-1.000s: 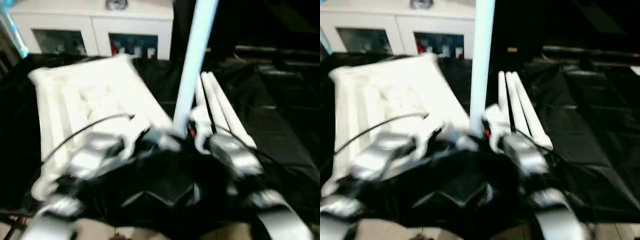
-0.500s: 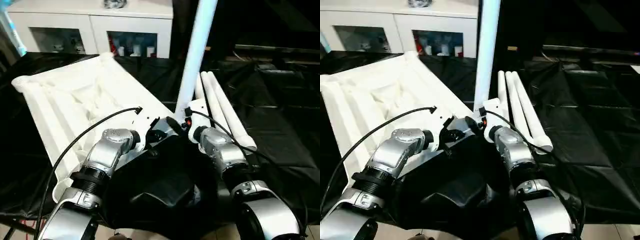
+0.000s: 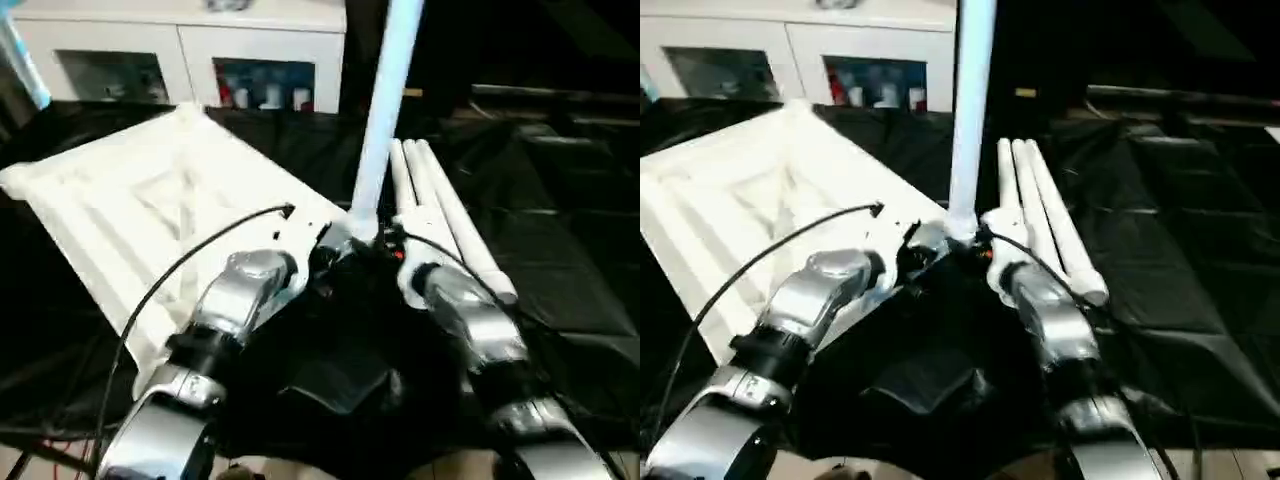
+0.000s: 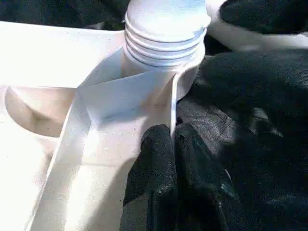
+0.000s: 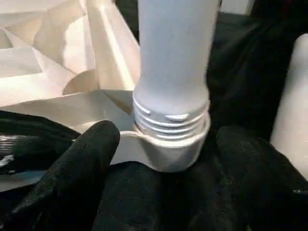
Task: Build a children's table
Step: Rotate leg to tighten
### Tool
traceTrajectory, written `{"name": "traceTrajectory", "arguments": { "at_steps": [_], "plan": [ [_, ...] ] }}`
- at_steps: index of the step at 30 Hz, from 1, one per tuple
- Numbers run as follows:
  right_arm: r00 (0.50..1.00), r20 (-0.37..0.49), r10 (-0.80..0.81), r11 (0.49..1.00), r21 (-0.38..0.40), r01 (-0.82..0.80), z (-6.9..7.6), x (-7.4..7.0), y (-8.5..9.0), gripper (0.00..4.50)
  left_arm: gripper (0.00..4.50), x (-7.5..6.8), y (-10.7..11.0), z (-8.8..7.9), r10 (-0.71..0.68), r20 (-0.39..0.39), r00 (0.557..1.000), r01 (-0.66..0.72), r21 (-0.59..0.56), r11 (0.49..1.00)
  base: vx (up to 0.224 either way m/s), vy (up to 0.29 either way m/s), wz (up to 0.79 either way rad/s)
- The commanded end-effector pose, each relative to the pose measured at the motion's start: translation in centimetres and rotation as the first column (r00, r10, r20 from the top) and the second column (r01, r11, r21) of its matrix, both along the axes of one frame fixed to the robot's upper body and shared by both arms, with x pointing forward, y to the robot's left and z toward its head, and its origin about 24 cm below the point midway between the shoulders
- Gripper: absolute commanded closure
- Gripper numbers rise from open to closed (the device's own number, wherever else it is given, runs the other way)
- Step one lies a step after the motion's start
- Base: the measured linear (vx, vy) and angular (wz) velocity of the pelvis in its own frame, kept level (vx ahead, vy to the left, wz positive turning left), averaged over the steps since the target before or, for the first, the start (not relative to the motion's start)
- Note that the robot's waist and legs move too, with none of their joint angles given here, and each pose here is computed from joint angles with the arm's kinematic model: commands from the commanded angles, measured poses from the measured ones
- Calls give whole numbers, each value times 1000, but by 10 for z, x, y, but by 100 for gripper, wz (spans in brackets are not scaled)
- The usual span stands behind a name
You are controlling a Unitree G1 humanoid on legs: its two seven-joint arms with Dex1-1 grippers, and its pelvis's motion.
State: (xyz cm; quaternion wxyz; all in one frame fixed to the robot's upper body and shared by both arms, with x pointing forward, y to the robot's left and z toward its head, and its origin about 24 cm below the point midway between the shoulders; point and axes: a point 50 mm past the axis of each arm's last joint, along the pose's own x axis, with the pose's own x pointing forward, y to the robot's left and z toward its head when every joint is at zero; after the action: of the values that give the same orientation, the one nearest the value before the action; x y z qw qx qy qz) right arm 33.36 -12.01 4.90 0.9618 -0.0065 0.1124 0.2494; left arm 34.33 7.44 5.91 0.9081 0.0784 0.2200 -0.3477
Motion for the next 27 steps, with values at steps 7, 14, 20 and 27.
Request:
{"name": "traceTrajectory", "arguments": {
  "at_steps": [7,14,20,27],
  "plan": [
    [995,-5,95,994,-54,-95,7,-15,11,60,379,18,13,45,29,221,975,-21,-36,999,0,0,0],
    [984,-61,170,978,-109,-176,10,-22,15,60,379,26,87,78,192,321,927,-227,75,971,0,0,0],
    [963,-150,225,956,-157,-247,10,-30,16,60,379,16,144,91,243,341,908,-343,272,899,0,0,0],
    [928,-245,281,933,-155,-324,15,-35,18,60,379,-14,200,85,299,234,925,-380,543,749,0,0,0]
  ]
}}
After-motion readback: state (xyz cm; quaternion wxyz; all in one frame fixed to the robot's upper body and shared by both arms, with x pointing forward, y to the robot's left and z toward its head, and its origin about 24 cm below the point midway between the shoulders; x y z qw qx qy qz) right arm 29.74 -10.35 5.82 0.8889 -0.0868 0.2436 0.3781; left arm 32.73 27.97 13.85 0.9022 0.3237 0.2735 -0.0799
